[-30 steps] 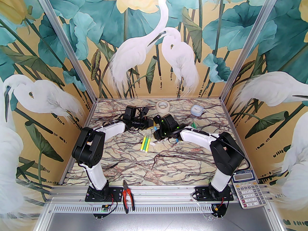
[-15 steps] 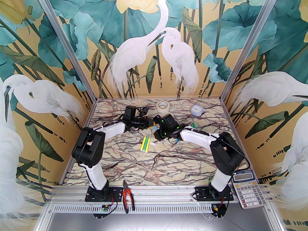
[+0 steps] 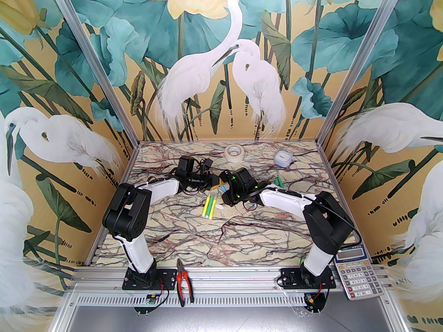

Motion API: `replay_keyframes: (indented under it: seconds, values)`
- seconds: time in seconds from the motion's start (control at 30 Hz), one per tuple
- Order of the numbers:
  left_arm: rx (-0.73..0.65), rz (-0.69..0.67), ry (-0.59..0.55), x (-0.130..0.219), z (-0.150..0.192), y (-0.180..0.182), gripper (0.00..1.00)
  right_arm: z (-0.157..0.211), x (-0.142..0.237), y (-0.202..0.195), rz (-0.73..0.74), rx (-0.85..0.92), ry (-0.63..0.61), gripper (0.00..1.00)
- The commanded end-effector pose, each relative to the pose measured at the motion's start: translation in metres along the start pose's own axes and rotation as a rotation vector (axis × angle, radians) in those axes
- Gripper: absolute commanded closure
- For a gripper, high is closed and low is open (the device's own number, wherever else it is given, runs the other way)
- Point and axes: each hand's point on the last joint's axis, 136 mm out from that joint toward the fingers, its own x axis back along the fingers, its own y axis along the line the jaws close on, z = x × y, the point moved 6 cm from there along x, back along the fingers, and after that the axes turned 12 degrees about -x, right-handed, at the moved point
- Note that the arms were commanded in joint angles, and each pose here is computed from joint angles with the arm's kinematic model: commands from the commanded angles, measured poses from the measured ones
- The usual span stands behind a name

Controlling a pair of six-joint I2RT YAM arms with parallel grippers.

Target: Open the pen caps

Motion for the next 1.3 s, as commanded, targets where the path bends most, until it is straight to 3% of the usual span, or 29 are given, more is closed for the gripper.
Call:
replay_keyframes:
  seconds: [0.0, 0.33, 0.7, 0.9, 1.1, 1.27]
  values:
    - [0.002, -0.113, -0.17, 0.035, -0.03, 0.02, 0.96, 0.032, 0.008, -0.007, 0.032, 0.0, 0.127, 1.0]
    - [0.025, -0.206, -0.153, 0.043, -0.028, 0.033, 0.99, 0.03, 0.009, -0.01, 0.071, 0.011, 0.104, 1.0]
    - [-0.018, -0.63, 0.056, 0.074, -0.001, 0.051, 0.97, 0.012, 0.001, -0.057, 0.37, -0.172, -0.004, 1.0]
    - [-0.037, -0.686, 0.15, 0.07, 0.012, 0.059, 0.94, 0.008, 0.001, -0.082, 0.484, -0.263, -0.028, 1.0]
    - [-0.066, -0.842, 0.297, 0.054, 0.021, 0.072, 0.93, 0.009, -0.003, -0.094, 0.508, -0.319, -0.014, 1.0]
    - [-0.059, -0.899, 0.345, 0.049, 0.024, 0.083, 0.93, 0.011, -0.005, -0.097, 0.522, -0.325, -0.004, 1.0]
